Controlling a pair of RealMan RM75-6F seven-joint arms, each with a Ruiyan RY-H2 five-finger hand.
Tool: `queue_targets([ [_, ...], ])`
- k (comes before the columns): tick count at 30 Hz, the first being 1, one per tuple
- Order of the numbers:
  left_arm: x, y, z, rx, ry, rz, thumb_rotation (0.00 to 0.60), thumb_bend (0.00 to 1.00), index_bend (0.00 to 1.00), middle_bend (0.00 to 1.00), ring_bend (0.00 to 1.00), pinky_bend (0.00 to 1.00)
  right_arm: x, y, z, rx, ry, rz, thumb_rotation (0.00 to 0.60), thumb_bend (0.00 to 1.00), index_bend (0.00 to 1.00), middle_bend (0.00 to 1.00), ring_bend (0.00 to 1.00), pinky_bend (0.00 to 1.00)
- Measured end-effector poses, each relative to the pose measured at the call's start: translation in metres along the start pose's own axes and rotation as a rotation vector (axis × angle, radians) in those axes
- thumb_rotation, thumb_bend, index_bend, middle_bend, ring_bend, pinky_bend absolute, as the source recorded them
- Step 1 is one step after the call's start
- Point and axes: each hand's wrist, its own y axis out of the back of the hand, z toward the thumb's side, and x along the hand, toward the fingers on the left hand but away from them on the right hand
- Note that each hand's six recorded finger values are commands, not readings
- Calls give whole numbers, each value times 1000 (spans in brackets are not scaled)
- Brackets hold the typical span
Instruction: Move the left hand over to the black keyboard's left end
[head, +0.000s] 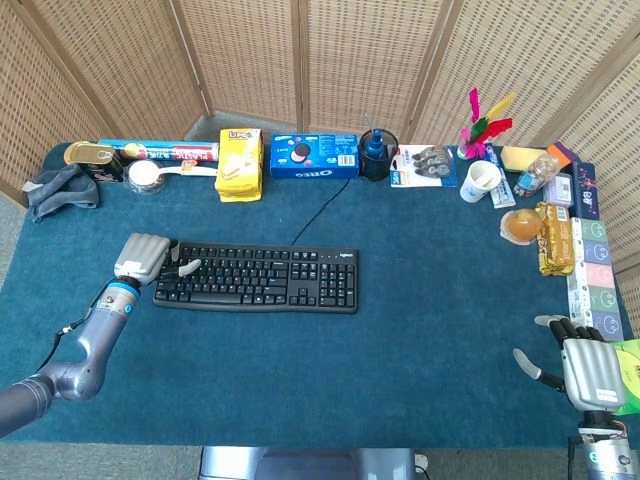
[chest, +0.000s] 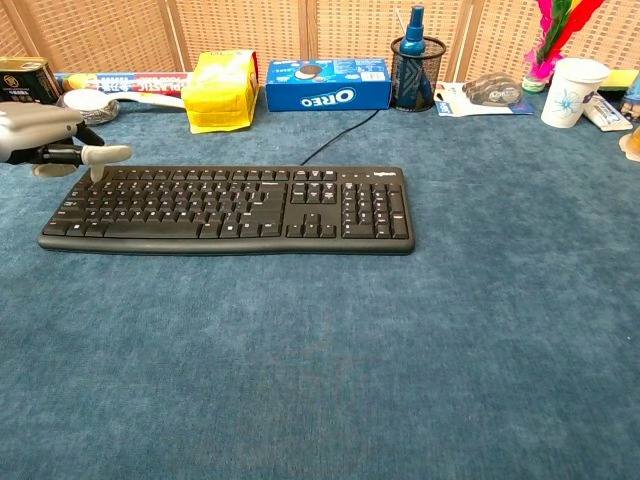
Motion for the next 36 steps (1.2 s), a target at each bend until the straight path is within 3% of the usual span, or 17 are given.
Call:
queue_targets([
  [11, 5, -6, 4, 8, -1, -16, 0, 130, 489, 910, 778, 854, 1, 0, -2, 1, -9, 0, 0, 274, 308, 338, 383, 352],
  [23, -12, 23, -2, -33, -17, 88, 0, 130, 489, 906, 771, 850, 3, 2, -3, -5, -11, -10, 0, 275, 308, 338, 383, 351],
  [30, -44, 36, -10, -84, -17, 140, 0, 130, 489, 645, 524, 569, -1, 4, -2, -9, -5, -26, 0, 275, 308, 338, 362, 336],
  [36, -96, 42, -29, -130, 29, 201, 0, 130, 489, 606, 500, 528, -6, 7, 2, -11, 11, -45, 0, 275, 308, 338, 350, 330],
])
